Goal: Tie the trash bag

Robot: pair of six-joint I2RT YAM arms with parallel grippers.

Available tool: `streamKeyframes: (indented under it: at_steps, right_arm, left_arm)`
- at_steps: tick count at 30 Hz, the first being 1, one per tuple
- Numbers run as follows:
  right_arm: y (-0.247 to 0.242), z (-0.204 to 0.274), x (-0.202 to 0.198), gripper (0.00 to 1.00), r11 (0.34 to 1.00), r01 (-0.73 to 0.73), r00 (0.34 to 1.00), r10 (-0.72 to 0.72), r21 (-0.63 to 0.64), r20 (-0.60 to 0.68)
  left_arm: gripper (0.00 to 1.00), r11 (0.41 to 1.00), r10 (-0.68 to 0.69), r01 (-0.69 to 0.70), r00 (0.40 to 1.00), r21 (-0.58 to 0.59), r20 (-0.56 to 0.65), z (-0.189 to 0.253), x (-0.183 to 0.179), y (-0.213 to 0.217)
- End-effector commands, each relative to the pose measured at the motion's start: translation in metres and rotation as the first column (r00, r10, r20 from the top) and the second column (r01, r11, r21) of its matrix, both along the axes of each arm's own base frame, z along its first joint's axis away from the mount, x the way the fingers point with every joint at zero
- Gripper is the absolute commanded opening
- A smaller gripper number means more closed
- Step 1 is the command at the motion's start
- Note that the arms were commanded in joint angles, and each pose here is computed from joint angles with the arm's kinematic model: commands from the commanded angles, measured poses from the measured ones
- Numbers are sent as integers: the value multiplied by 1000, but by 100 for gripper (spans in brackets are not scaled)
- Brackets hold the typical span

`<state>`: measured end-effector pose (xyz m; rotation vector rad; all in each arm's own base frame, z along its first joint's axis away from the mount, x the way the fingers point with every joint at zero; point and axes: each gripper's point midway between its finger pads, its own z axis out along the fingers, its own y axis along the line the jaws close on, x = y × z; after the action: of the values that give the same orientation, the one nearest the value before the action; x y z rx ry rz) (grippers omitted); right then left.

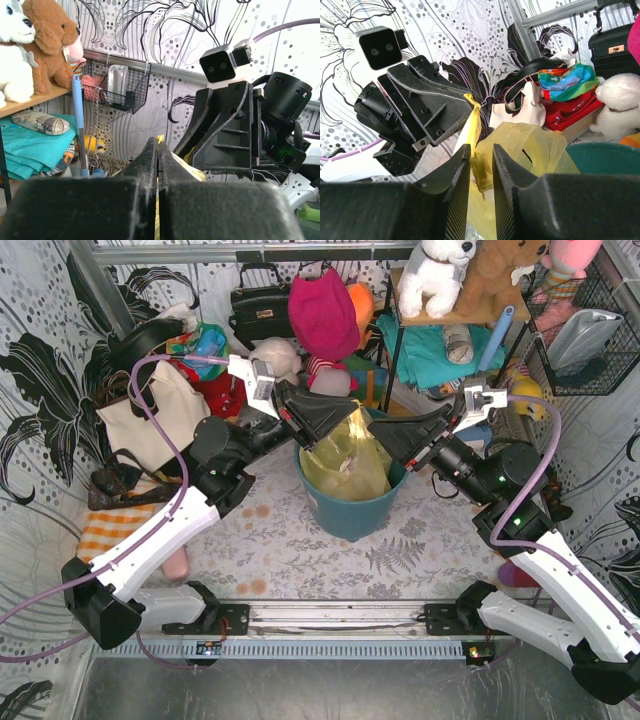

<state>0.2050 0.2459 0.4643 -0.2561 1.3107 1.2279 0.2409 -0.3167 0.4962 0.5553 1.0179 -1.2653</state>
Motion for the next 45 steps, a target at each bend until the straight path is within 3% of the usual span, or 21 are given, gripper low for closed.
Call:
streamKeyframes:
  at_steps: [1,3,5,14,17,20,27,33,37,45]
  right_arm:
    - [0,8,-4,22,1000,-8,999,8,-1,34]
    - [2,7,-3,23,1000,-11,1000,11,-8,30]
    - [3,6,-2,35,1000,-15,1000,15,-15,27]
    - [-1,5,-4,34,999,0,1000,0,-32,22]
    - [0,5,-6,48,999,-11,1000,12,-39,23]
    - [1,4,-6,53,998,-18,1000,18,-55,13]
    - [-6,1,-10,51,998,0,1000,0,-58,0]
    - [-9,11,-6,61,999,24,1000,-23,-24,12]
    - [-13,16,0,52,998,64,998,-64,-11,9]
    - [-13,24,4,57,997,77,997,-78,9,27]
  left_arm:
    - [0,999,-27,29,997,-27,67,15,-17,9]
    - [0,999,-33,35,997,-22,67,14,-18,8]
    - [0,999,-35,36,997,-21,67,13,-18,8]
    - [0,999,-36,37,997,-21,67,14,-18,8]
    - [0,999,-36,37,997,-18,65,13,-18,8]
    - [0,999,-34,35,997,-19,67,13,-18,9]
    - [0,999,-31,32,997,-17,64,11,-17,9]
    - [0,999,-35,36,997,-15,64,11,-16,8]
    - [0,999,-35,36,997,-14,64,11,-16,8]
    - [0,999,-37,38,997,-13,61,10,-15,7]
